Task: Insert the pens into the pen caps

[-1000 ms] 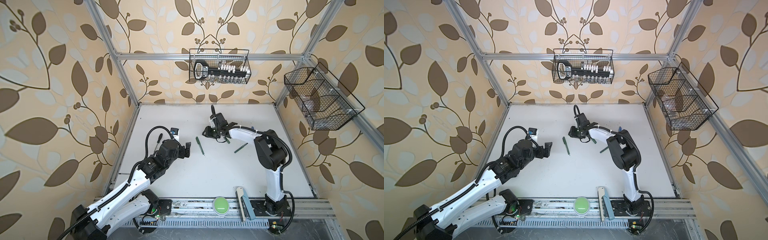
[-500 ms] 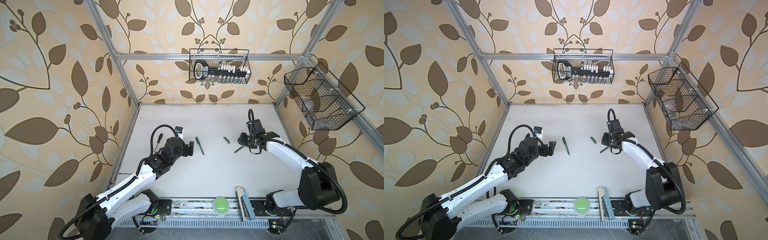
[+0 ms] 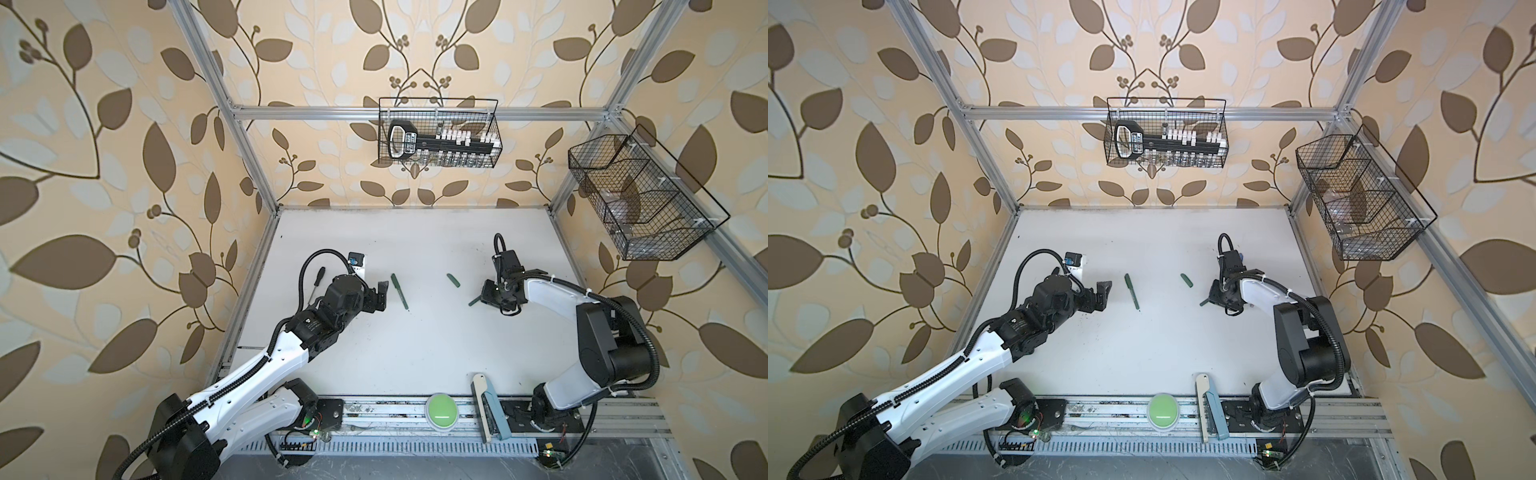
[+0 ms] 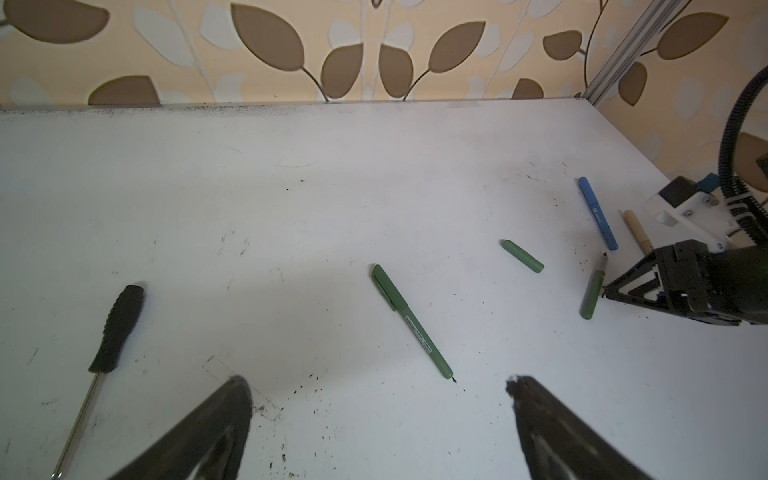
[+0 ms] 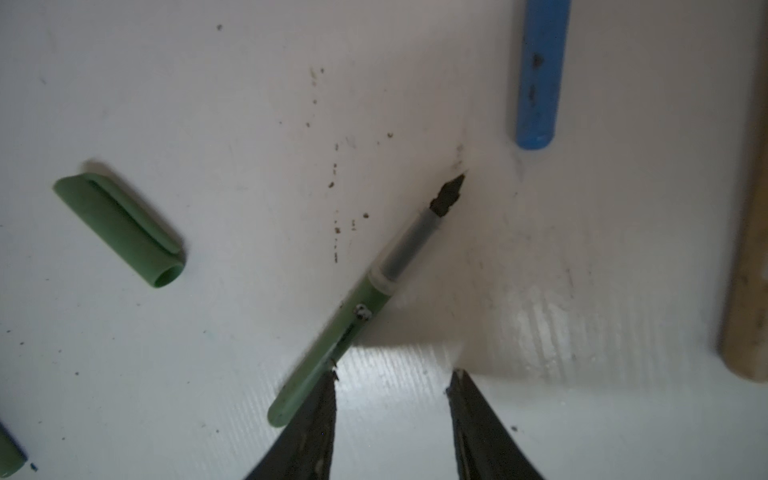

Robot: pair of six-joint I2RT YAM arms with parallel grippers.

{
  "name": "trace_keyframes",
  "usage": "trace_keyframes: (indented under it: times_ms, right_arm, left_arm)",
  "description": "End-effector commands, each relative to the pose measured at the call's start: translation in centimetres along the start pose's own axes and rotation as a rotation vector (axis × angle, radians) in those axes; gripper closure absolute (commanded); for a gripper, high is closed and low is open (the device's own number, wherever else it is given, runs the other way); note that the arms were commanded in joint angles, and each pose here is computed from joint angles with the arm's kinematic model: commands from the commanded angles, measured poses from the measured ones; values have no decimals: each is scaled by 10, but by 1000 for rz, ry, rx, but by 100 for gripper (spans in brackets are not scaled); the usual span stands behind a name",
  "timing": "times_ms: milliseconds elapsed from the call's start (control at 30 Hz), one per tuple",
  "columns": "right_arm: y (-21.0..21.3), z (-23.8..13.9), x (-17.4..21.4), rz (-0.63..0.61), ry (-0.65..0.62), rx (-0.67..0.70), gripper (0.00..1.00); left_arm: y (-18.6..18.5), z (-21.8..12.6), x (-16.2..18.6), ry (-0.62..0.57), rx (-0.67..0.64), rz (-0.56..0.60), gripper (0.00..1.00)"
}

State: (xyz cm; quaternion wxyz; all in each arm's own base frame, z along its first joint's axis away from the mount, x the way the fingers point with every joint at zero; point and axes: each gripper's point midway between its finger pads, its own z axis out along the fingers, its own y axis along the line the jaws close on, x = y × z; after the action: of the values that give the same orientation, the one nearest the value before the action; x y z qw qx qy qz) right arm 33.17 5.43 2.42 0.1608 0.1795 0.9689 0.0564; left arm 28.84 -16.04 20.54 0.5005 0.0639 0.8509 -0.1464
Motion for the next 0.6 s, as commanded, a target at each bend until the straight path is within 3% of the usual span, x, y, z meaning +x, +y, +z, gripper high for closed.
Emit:
trace_keyframes:
  times_ms: [0,333,567]
  right_arm:
    - [8,1,-19,-14,-35,-35,54]
    - [20,17,-40,-37,-24,-36,54]
    - [28,-9,-58,-23,-82,-90,55]
  left_arm:
    - [5,-5,-6,-22,-18,-5,1]
    - [9,-8,-6,-24,-32,-5,1]
    - [12,-12,-7,-25,-49,-4,1]
